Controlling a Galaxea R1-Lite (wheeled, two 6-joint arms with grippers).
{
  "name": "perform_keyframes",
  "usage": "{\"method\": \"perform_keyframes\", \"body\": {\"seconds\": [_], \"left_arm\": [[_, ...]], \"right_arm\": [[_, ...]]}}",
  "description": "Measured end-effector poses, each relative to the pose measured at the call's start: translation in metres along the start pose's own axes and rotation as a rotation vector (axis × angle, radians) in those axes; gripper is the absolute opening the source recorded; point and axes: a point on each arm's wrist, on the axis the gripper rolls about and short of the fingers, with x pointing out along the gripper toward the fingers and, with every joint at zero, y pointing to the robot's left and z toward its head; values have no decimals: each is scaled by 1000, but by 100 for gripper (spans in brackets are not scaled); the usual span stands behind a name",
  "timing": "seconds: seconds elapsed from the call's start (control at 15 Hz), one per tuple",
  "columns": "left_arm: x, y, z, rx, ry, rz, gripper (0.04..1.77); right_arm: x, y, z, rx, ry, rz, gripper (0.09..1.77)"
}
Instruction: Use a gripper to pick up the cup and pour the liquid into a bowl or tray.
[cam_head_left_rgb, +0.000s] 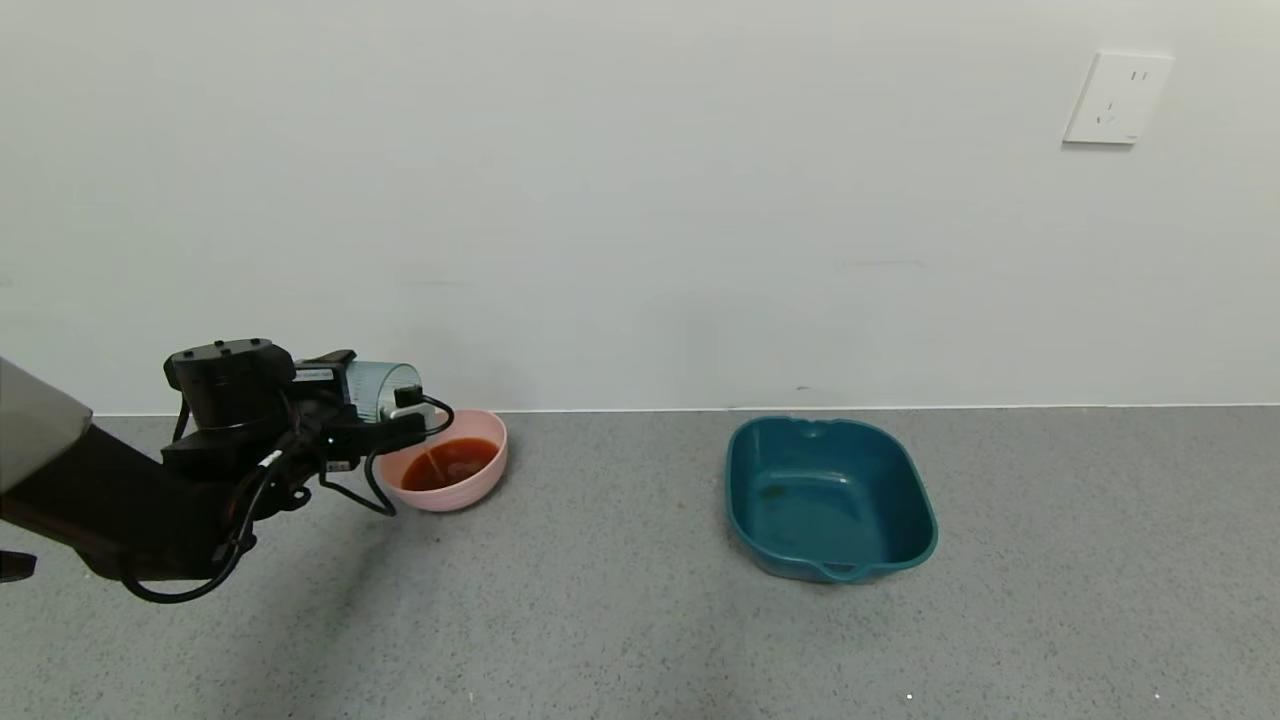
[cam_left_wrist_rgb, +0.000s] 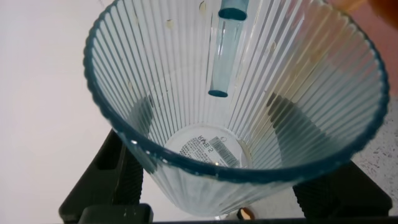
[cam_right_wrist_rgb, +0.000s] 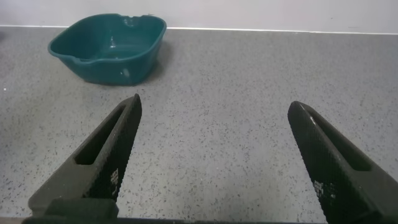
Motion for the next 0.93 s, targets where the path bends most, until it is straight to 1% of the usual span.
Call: {"method": "perform_keyframes", "body": {"seconds": [0.13, 0.33, 0.67, 0.93], "left_arm": [[-1, 0, 0, 4, 2, -1, 131], [-1, 1, 1, 15, 25, -1, 131], [-2, 3, 3, 14, 22, 17, 131], [-2, 3, 3, 17, 21, 17, 131]], "right_arm": [[0, 0, 0, 0, 0, 0, 171], [0, 0, 0, 0, 0, 0, 171], [0, 0, 0, 0, 0, -1, 171], [0, 0, 0, 0, 0, 0, 171]]}}
